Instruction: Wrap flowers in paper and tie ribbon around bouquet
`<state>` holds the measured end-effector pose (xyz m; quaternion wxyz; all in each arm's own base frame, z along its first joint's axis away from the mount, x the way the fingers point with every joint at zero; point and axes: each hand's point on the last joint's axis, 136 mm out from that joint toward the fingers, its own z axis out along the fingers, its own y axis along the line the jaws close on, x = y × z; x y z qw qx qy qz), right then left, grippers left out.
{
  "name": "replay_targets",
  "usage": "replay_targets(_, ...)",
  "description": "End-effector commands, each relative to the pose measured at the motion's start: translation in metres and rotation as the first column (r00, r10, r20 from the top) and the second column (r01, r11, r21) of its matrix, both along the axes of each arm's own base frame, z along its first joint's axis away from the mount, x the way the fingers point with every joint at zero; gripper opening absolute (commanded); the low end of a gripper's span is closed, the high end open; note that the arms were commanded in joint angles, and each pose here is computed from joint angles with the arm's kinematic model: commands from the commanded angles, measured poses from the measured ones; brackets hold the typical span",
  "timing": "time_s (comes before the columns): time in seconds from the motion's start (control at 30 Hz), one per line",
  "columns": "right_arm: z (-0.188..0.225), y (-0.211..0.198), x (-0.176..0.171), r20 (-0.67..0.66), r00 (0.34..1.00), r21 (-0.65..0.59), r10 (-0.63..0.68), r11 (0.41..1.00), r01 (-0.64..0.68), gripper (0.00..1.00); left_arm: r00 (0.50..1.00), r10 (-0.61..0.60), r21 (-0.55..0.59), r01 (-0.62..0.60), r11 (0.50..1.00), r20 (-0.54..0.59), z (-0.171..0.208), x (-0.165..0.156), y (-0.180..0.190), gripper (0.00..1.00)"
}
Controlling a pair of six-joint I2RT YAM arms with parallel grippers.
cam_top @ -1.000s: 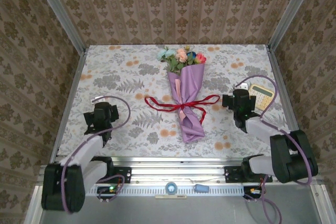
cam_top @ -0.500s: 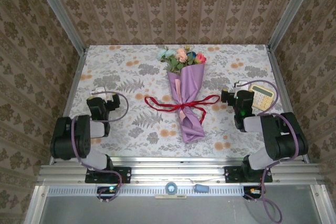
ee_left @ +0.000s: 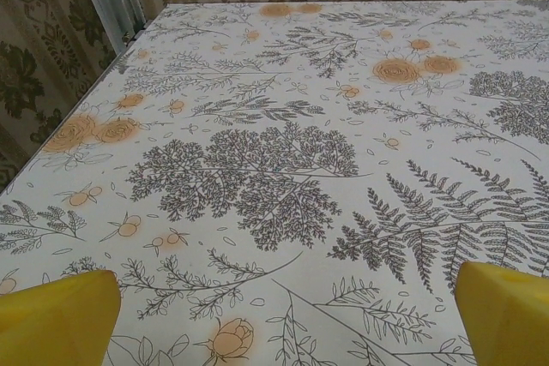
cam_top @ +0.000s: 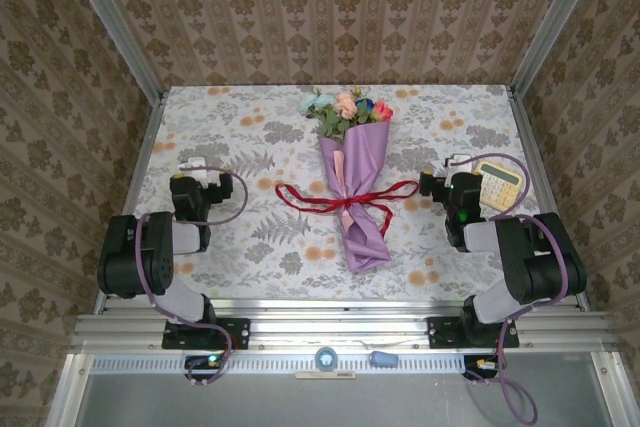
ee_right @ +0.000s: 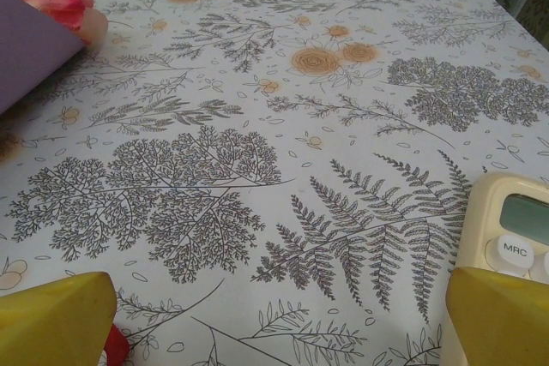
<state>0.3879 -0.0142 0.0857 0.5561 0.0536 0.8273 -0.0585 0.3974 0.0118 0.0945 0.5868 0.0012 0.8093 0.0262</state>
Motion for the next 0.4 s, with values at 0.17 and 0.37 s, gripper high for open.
replay_targets(0.17, 0.0129, -0.0007, 0.0101, 0.047, 0.999, 0.006, 0.002, 1.0, -0.003, 1.0, 1.0, -0.029, 0.013, 0.029, 0.999, 0.007, 0.0031, -0.0006, -0.0045, 1.0)
replay_targets(0.37, 0.0132, -0.0011, 0.0096, 0.05, 0.999, 0.02, 0.011, 1.0, -0.012, 1.0, 1.0, -0.025, 0.018, 0.025, 1.0, 0.005, 0.0035, 0.0005, -0.0045, 1.0)
